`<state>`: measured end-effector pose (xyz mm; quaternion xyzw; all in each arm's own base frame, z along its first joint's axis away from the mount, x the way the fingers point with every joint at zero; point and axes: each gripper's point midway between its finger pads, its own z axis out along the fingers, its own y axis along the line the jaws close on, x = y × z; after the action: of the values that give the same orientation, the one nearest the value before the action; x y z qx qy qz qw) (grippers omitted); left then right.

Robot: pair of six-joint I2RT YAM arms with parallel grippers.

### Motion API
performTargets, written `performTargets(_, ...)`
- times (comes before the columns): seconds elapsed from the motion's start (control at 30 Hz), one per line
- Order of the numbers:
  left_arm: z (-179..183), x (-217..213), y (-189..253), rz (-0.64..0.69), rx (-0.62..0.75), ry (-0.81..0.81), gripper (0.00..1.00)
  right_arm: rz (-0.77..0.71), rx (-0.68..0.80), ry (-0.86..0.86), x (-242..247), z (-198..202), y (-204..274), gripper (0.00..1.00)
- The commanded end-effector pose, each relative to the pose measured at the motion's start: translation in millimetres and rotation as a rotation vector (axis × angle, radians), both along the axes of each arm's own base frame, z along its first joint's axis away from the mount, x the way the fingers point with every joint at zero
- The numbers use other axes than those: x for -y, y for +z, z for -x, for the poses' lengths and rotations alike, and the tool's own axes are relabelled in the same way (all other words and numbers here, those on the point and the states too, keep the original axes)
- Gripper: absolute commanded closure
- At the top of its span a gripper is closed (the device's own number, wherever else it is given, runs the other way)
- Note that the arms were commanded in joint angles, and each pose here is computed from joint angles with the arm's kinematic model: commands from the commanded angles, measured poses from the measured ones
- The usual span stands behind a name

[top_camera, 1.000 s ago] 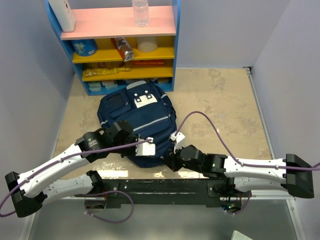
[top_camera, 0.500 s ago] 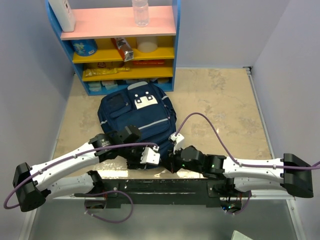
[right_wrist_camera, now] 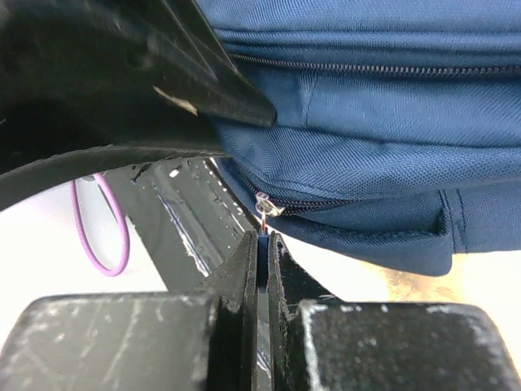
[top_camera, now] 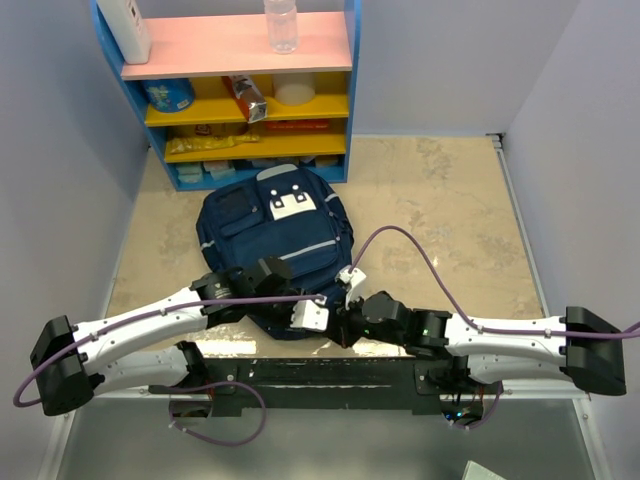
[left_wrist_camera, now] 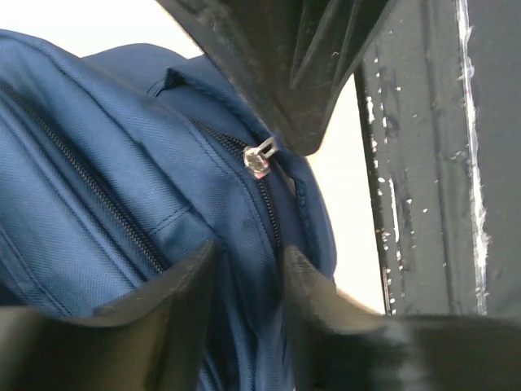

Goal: Pack the student bag
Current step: Zip the student bag at the center of the board.

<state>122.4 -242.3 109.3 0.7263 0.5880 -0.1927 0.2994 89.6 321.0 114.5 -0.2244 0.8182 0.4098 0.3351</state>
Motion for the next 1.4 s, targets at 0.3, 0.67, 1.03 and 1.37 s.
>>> performTargets(0.3,-6.5,-7.1,-6.4,-0.003,0.049,0.027,1.0,-0.073,-0.032,-0.159,6.7,-18.6,22.4,1.0)
performTargets(0.67,-10.2,-23.2,-13.0,-0.046,0.079,0.074,1.0,-0.074,-0.14,-0.415,72.9,-73.1,1.4,1.0)
performTargets(1.03,8.5,-60.3,-18.6,-0.137,0.095,0.002,1.0,0.054,-0.136,-0.48,91.9,-131.8,-25.7,1.0)
performTargets(1.37,33.2,-82.8,-15.9,-0.199,0.055,-0.129,1.0,0.067,-0.09,-0.468,90.3,-184.9,-16.2,1.0)
